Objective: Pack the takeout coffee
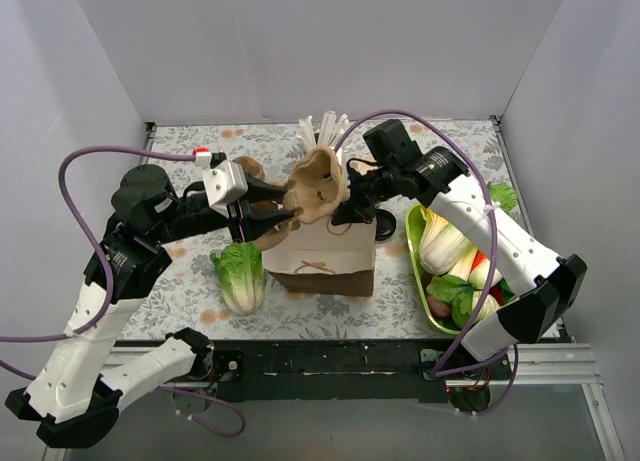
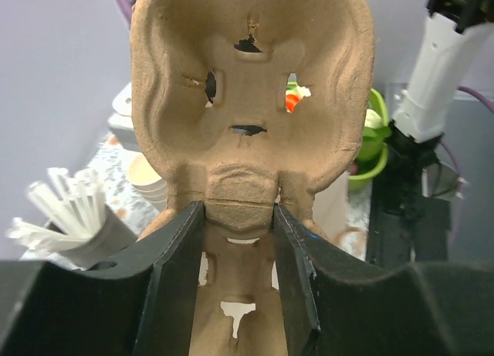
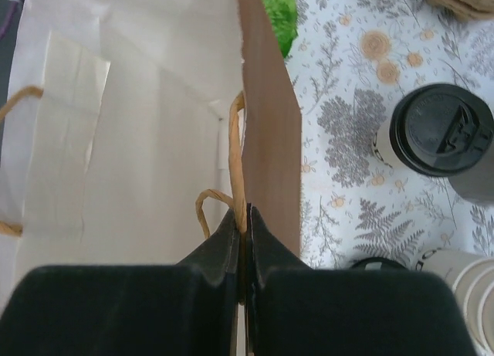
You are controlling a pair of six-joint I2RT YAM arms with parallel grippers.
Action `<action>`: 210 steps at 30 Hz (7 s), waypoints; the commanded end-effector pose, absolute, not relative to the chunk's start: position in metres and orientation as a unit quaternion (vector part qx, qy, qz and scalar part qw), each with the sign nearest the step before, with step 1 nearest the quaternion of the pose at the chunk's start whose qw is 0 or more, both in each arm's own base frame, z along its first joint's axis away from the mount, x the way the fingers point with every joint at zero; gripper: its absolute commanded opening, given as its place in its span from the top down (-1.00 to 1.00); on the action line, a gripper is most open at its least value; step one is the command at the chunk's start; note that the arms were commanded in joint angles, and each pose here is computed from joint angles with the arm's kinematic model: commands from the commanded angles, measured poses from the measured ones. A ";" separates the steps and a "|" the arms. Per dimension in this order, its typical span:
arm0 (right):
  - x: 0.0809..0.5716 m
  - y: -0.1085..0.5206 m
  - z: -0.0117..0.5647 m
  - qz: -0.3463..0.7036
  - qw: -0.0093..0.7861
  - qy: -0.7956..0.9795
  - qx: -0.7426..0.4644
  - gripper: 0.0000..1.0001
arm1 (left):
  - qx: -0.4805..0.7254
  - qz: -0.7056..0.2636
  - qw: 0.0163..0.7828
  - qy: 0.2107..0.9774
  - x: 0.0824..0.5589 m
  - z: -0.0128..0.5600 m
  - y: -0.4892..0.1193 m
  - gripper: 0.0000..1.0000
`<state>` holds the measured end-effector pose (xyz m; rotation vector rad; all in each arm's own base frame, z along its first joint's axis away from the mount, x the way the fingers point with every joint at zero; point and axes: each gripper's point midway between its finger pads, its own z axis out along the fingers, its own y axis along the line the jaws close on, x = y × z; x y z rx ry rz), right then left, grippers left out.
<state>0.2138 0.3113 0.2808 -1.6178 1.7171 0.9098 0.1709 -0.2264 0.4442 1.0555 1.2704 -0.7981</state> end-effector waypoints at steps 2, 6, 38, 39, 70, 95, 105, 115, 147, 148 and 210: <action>0.229 0.296 0.275 0.290 0.326 0.687 -0.581 0.97 | 0.481 -0.404 0.602 0.492 0.144 0.437 -0.236 1.00; 0.227 0.295 0.281 0.289 0.328 0.686 -0.581 0.97 | 0.487 -0.412 0.593 0.491 0.144 0.414 -0.239 1.00; 0.209 0.307 0.281 0.327 0.301 0.667 -0.598 0.97 | 0.455 -0.429 0.624 0.468 0.180 0.379 -0.265 1.00; 0.209 0.307 0.281 0.327 0.301 0.667 -0.598 0.97 | 0.460 -0.432 0.619 0.467 0.177 0.377 -0.266 1.00; 0.197 0.312 0.281 0.360 0.280 0.659 -0.598 0.97 | 0.480 -0.425 0.578 0.505 0.171 0.337 -0.261 1.00; 0.209 0.299 0.301 0.331 0.296 0.668 -0.597 -0.28 | 0.491 -0.415 0.548 0.535 0.175 0.330 -0.262 1.00; 0.204 0.306 0.316 0.363 0.292 0.665 -0.584 -0.66 | 0.510 -0.406 0.527 0.545 0.179 0.322 -0.264 1.00; 0.236 0.273 0.345 0.287 0.372 0.678 -0.566 -0.64 | 0.515 -0.399 0.524 0.548 0.181 0.323 -0.263 1.00; 0.281 0.200 0.353 0.167 0.500 0.722 -0.448 -0.64 | 0.611 -0.314 0.336 0.644 0.188 0.287 -0.282 1.00; 0.278 0.198 0.350 0.167 0.496 0.724 -0.448 -0.64 | 0.609 -0.306 0.335 0.650 0.190 0.287 -0.280 1.00; 0.124 0.243 0.323 0.512 0.312 0.619 -0.507 0.05 | 0.527 -0.344 0.344 0.697 0.198 0.299 -0.299 1.00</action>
